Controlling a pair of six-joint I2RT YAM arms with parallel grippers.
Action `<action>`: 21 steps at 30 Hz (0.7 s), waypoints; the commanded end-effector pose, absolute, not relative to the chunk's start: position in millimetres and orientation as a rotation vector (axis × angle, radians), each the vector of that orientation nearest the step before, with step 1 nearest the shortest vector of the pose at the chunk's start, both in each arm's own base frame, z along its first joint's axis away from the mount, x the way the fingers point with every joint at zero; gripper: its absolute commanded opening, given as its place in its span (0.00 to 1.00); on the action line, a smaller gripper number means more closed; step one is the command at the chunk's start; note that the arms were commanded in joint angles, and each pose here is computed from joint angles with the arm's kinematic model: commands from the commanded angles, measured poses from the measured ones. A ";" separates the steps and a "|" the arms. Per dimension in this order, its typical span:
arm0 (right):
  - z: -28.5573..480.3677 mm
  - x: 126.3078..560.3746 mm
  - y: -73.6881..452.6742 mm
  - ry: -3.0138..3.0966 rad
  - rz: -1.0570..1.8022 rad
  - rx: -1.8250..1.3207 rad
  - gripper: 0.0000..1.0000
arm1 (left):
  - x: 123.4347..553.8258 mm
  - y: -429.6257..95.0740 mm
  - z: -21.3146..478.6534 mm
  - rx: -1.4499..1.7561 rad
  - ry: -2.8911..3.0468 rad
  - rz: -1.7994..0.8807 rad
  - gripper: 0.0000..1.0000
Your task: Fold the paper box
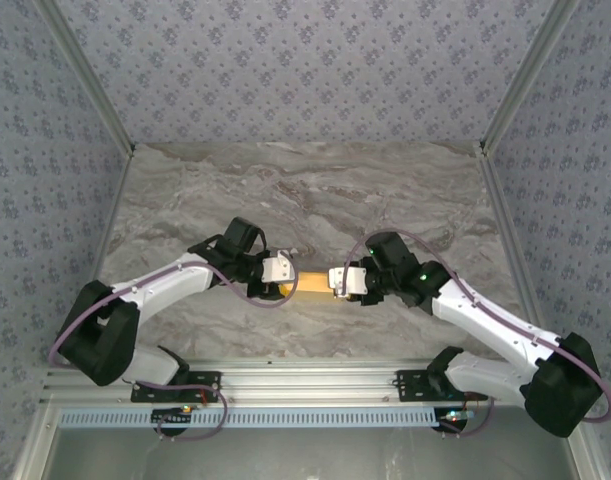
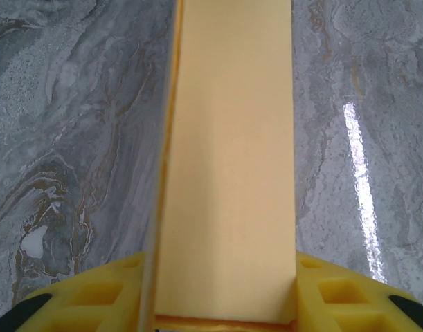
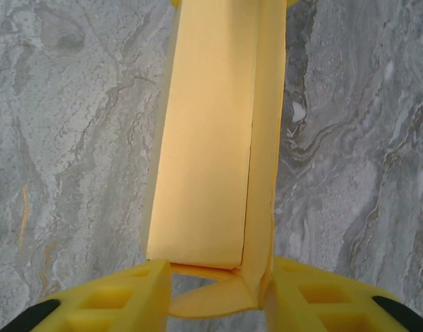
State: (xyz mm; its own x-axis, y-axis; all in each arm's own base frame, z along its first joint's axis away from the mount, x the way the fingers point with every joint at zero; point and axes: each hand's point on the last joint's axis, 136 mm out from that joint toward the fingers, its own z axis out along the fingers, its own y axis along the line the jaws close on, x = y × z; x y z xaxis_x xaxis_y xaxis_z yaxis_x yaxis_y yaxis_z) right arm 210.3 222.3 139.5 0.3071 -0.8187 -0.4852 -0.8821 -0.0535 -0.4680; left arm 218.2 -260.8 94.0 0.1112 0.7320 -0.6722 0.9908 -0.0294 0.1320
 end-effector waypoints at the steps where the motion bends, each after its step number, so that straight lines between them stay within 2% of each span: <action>1: 148.0 205.3 229.4 1.434 0.132 -1.932 0.34 | 205.3 -252.6 77.6 1.886 1.724 -0.589 0.42; 3: 146.2 205.0 226.9 1.443 0.122 -1.960 0.34 | 205.4 -252.4 76.6 1.889 1.719 -0.580 0.42; 5: 151.9 204.0 226.0 1.458 0.130 -1.965 0.43 | 207.9 -251.9 74.8 1.894 1.716 -0.563 0.42; 9: 188.1 211.6 226.1 1.518 0.252 -1.765 0.50 | 208.2 -252.1 76.0 1.896 1.717 -0.560 0.42; 11: 220.9 235.1 218.6 1.650 0.362 -1.427 0.54 | 209.0 -252.7 75.7 1.889 1.711 -0.555 0.42; 14: 244.2 255.5 202.2 1.837 0.638 -0.900 0.55 | 214.7 -251.7 75.9 1.862 1.754 -0.529 0.42; 17: 228.4 268.4 179.7 2.128 0.798 -0.356 0.58 | 226.6 -252.8 78.1 1.774 1.827 -0.505 0.42; 21: 199.0 255.0 175.5 2.328 0.977 0.022 0.59 | 225.7 -253.8 76.4 1.757 1.870 -0.529 0.42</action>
